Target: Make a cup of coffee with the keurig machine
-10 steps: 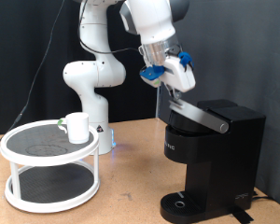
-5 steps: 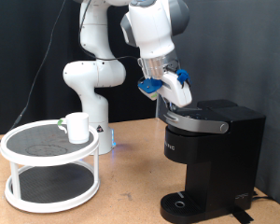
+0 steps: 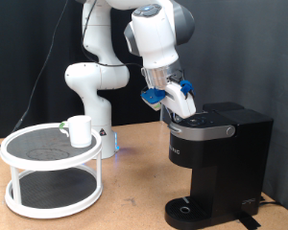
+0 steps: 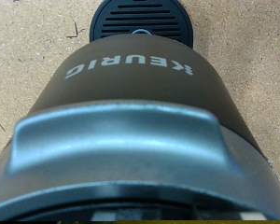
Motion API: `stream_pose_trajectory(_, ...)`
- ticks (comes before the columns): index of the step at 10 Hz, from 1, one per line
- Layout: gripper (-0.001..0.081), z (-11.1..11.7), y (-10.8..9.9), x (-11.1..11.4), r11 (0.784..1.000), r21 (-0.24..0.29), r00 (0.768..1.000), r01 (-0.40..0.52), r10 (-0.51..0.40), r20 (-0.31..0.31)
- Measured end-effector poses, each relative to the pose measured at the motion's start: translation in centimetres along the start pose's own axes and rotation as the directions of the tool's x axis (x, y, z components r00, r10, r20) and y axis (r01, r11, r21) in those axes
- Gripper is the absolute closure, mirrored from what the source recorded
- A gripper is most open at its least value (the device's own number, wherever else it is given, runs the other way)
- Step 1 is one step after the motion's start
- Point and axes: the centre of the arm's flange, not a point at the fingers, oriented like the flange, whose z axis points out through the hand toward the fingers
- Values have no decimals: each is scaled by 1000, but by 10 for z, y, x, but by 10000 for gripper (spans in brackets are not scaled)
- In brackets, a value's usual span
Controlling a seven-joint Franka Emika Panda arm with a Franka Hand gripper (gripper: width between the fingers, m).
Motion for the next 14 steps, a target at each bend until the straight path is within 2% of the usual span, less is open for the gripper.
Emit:
stream_pose_trajectory(2,806,-1,-1,-2,1000,8,999,19,-19,40)
stream_pose_trajectory(4,806,-8,1,-8,998,-2,988,61,-60,145)
stream_pose_trajectory(7,806,-38,19,-17,993,-55,958,105,-86,275)
stream_pose_trajectory(8,806,-47,25,-19,991,-72,952,109,-84,295)
stream_pose_trajectory(10,806,-43,24,-16,991,-65,949,116,-92,302)
stream_pose_trajectory(13,806,-41,30,15,993,-82,927,86,-49,371)
stream_pose_trajectory(14,806,-40,32,28,993,-95,928,74,-33,371)
